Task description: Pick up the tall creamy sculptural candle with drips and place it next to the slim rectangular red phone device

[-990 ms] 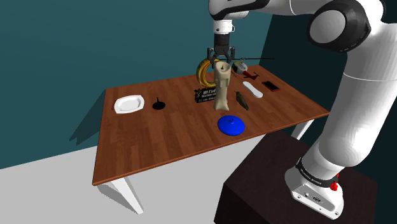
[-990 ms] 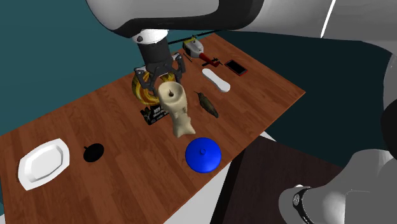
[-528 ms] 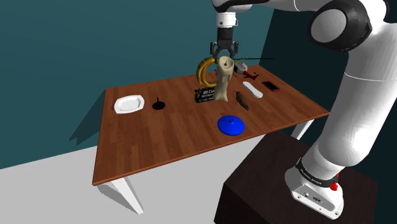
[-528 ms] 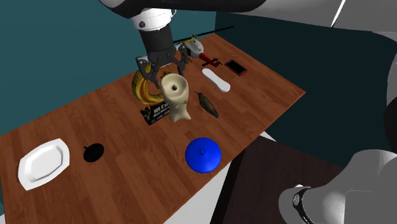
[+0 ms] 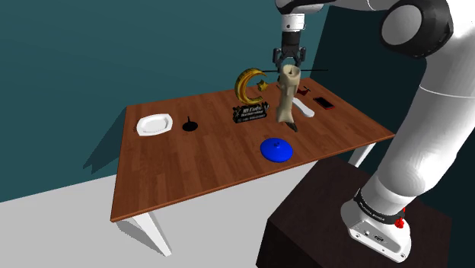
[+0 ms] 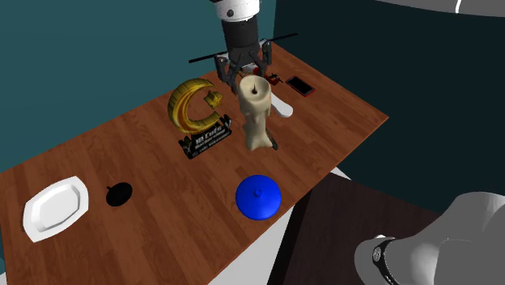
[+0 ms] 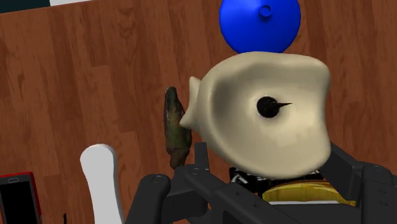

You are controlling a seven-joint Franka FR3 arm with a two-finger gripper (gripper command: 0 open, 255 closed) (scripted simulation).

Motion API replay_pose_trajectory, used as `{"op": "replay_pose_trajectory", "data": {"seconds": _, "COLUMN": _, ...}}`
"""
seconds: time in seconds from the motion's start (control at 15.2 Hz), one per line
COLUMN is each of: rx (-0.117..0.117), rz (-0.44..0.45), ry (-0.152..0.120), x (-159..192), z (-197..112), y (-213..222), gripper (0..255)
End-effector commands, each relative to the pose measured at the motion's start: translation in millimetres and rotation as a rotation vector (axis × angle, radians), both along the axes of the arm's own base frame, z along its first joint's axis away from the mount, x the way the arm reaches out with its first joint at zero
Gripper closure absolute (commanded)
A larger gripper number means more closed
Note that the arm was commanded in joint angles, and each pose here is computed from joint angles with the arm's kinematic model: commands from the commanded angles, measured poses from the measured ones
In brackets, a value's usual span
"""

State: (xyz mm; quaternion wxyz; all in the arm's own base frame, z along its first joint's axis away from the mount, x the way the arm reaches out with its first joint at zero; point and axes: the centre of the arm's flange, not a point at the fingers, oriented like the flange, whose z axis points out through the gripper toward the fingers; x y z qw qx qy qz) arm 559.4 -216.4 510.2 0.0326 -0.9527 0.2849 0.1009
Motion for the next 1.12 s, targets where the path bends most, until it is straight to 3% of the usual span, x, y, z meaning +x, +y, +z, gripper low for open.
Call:
{"op": "replay_pose_trajectory", "data": {"seconds": 0.0, "rx": 0.000, "rz": 0.001, "ry": -0.002, "x": -9, "z": 2, "y": -25, "gripper": 255}}
{"op": "replay_pose_trajectory", "data": {"seconds": 1.06, "rx": 0.000, "rz": 0.001, "ry": -0.002, "x": -98, "z": 2, "y": -217, "gripper": 255}}
